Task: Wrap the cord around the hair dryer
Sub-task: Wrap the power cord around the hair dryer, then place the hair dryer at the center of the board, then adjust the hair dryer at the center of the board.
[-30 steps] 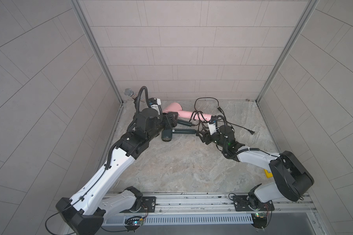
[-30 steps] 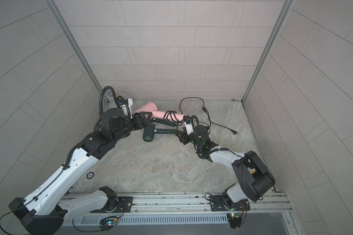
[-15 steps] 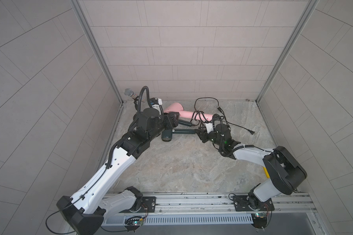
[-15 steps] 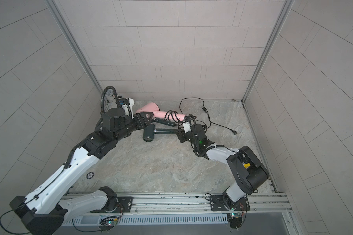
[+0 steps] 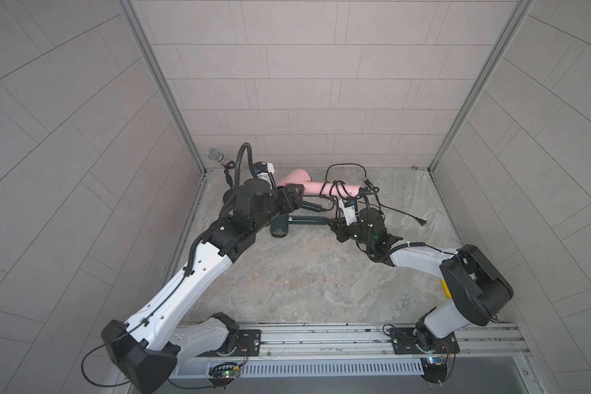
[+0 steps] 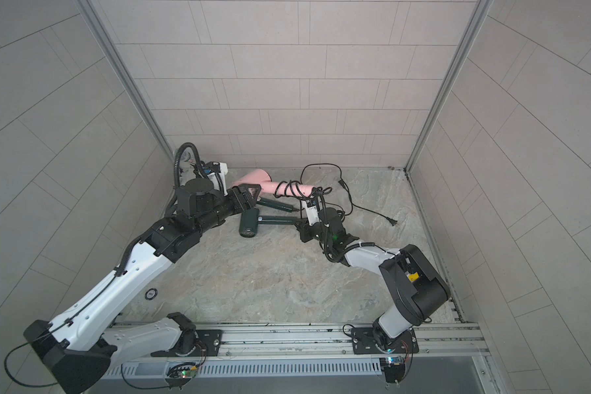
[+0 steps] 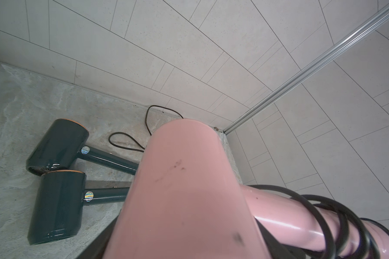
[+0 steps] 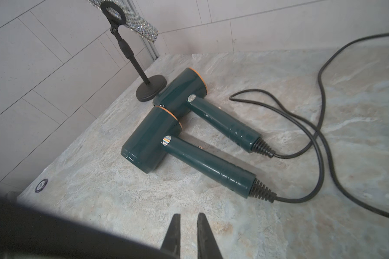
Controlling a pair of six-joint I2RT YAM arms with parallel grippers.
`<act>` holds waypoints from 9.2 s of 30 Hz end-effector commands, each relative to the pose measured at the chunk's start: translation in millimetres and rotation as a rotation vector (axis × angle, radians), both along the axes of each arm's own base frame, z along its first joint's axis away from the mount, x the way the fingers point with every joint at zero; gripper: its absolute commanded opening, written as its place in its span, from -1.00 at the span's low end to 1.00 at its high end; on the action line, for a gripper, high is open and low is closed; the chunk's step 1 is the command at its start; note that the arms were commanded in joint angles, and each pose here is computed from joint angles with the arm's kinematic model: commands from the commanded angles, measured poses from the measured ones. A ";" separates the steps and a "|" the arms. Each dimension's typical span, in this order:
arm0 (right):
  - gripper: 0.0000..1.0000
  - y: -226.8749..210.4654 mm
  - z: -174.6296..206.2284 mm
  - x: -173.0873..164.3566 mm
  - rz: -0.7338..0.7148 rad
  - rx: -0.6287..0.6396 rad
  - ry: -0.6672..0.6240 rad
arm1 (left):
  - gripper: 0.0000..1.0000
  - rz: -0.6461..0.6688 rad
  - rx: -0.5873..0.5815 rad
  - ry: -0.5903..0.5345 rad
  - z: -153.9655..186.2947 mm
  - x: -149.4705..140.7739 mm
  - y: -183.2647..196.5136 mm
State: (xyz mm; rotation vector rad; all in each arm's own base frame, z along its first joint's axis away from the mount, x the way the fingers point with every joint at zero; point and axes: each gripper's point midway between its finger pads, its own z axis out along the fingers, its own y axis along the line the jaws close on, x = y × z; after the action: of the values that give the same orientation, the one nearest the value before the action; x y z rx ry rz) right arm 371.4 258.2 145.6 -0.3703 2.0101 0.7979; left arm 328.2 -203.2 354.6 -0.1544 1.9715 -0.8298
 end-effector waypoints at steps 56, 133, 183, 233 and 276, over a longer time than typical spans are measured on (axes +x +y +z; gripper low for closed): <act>-1.00 44.7 145.6 -41.5 0.332 -0.360 0.090 | -1.00 0.227 0.705 -0.201 -129.4 9.6 49.3; -1.00 35.1 97.2 -66.0 0.009 -0.283 -0.578 | -1.00 0.318 -0.246 -0.158 -46.2 -0.2 42.7; -1.00 10.9 -54.3 -44.7 0.126 -0.246 0.505 | -1.00 0.110 0.553 -0.127 -294.5 -45.2 -3.4; -0.18 -35.7 -2.8 -68.7 0.074 -0.347 0.482 | 0.98 0.117 0.841 -0.011 -210.4 -43.0 28.6; -0.04 -65.6 -26.8 -0.3 -0.069 -0.447 0.439 | 1.00 0.095 0.740 0.255 -165.5 35.0 105.5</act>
State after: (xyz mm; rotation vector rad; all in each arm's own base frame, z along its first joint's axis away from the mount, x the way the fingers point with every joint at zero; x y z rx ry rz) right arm 368.6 202.7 80.7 -0.3908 2.6645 0.4241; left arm 357.4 -105.7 201.7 0.0358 2.2966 -0.0343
